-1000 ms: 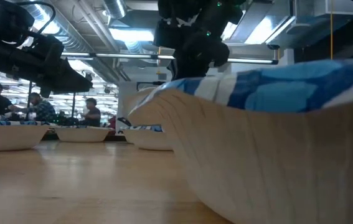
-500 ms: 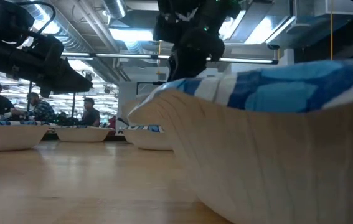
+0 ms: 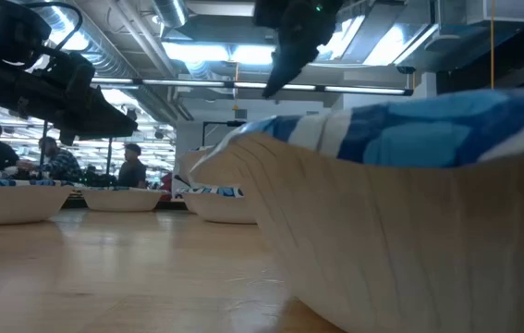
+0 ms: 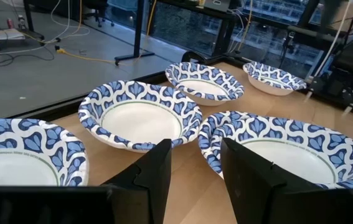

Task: Nest bowls inside each other
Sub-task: Stack the white bowl on top of the white bowl

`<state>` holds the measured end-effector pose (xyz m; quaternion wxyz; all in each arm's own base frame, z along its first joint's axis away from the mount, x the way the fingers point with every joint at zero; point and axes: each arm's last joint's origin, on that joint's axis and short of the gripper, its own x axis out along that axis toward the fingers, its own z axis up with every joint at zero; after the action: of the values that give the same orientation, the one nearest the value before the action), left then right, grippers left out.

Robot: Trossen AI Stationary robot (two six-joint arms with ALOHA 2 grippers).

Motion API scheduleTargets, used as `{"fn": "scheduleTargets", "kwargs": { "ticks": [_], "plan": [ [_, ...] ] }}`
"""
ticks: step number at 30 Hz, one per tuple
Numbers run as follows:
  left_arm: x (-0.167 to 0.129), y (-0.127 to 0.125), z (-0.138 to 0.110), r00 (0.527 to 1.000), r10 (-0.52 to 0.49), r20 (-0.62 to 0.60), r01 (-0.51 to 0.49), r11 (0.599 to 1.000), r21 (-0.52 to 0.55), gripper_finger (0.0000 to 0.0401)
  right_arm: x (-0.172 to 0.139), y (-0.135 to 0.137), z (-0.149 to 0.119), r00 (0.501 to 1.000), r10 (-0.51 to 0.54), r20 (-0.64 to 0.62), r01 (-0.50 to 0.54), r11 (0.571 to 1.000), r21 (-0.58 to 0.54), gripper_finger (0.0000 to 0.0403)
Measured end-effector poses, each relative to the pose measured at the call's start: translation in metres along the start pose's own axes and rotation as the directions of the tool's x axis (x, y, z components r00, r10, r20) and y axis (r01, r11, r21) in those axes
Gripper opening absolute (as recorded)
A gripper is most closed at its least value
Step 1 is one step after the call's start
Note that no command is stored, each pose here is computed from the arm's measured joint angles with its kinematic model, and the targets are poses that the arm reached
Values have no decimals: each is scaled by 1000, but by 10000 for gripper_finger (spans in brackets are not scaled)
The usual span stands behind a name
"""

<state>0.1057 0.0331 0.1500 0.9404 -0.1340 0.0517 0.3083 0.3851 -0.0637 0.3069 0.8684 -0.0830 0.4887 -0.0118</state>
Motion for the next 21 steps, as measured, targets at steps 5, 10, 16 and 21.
{"fn": "scheduleTargets", "kwargs": {
  "ticks": [5, 10, 16, 21],
  "plan": [
    [0, 0, 0, 1000, 1, 0, -1, 1000, 0, 133, -4, -31, -19, 997, -16, -78, 22, 997, 78, 224],
    [0, 0, 0, 1000, 1, 0, -1, 1000, 0, 133, 11, -59, -56, 993, 102, -54, -90, 978, 186, 223],
    [0, 0, 0, 1000, 1, 1, -1, 1000, 0, 133, 35, -64, -104, 997, 51, -65, -35, 974, 222, 223],
    [0, 0, 0, 1000, 9, 3, -9, 1000, 0, 133, 51, -57, -126, 993, -3, -120, 29, 976, 216, 223]
  ]
}}
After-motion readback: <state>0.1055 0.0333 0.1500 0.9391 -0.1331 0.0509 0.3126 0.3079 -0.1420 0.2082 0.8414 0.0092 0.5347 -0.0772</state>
